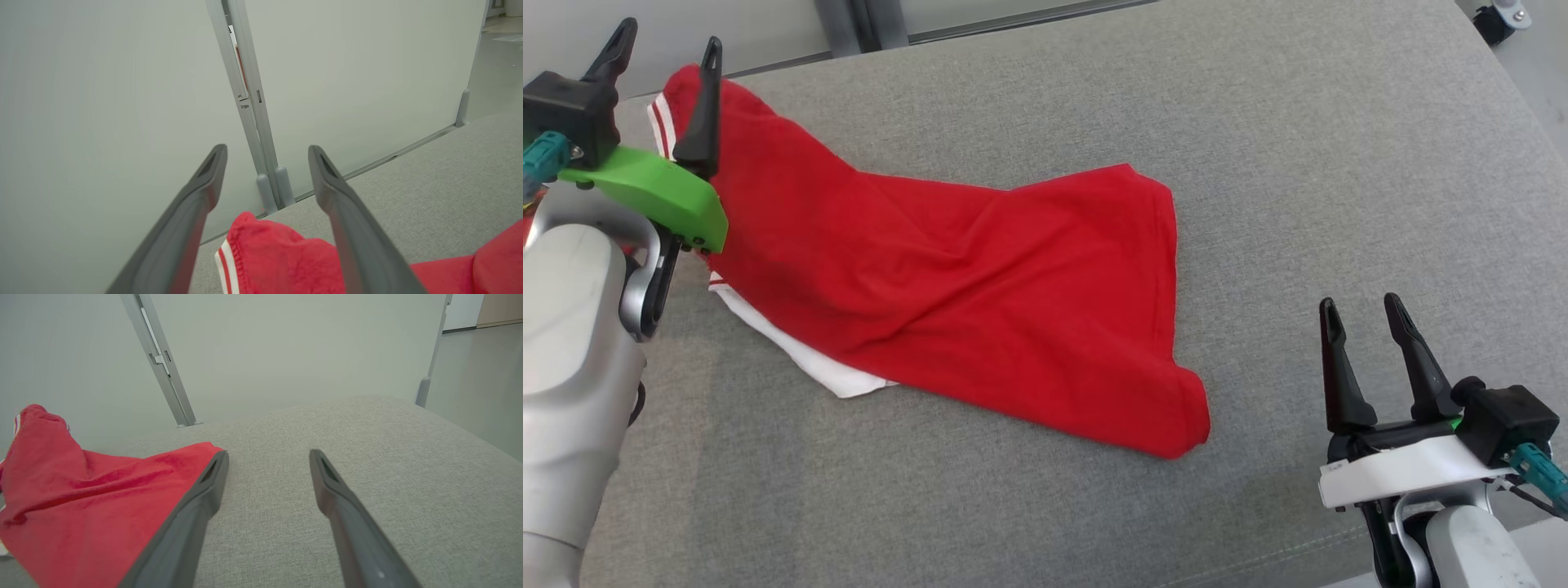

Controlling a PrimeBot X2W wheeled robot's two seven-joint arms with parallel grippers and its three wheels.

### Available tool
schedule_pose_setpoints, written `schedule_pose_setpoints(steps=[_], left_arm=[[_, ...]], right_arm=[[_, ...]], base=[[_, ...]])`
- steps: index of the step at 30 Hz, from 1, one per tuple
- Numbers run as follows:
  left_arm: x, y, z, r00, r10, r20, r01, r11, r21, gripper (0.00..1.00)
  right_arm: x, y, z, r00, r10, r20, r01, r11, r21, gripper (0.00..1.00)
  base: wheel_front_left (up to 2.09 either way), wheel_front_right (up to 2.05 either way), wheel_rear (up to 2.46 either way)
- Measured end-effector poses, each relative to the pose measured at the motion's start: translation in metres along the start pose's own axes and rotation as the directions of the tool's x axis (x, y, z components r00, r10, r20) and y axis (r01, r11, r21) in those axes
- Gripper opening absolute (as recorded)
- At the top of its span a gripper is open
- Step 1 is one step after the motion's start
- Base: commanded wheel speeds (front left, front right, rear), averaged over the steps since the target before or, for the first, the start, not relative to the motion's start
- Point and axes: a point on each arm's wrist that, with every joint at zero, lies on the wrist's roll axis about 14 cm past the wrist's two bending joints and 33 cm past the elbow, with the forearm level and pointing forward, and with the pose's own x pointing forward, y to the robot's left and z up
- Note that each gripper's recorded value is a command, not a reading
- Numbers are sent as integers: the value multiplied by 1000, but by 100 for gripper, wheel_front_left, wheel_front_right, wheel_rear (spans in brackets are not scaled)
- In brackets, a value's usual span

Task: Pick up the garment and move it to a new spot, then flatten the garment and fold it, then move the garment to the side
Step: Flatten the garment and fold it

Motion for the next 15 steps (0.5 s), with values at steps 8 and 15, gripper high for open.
schedule_pose_setpoints(steps=[8,15], left_arm=[[-33,7,36,989,67,135,-61,997,-47,100],[-87,-8,16,984,135,114,-120,984,-133,100]], right_arm=[[1,12,8,999,36,26,-36,999,5,100],[-2,25,6,997,73,25,-74,997,21,100]], base=[[0,0,0],[0,0,0]])
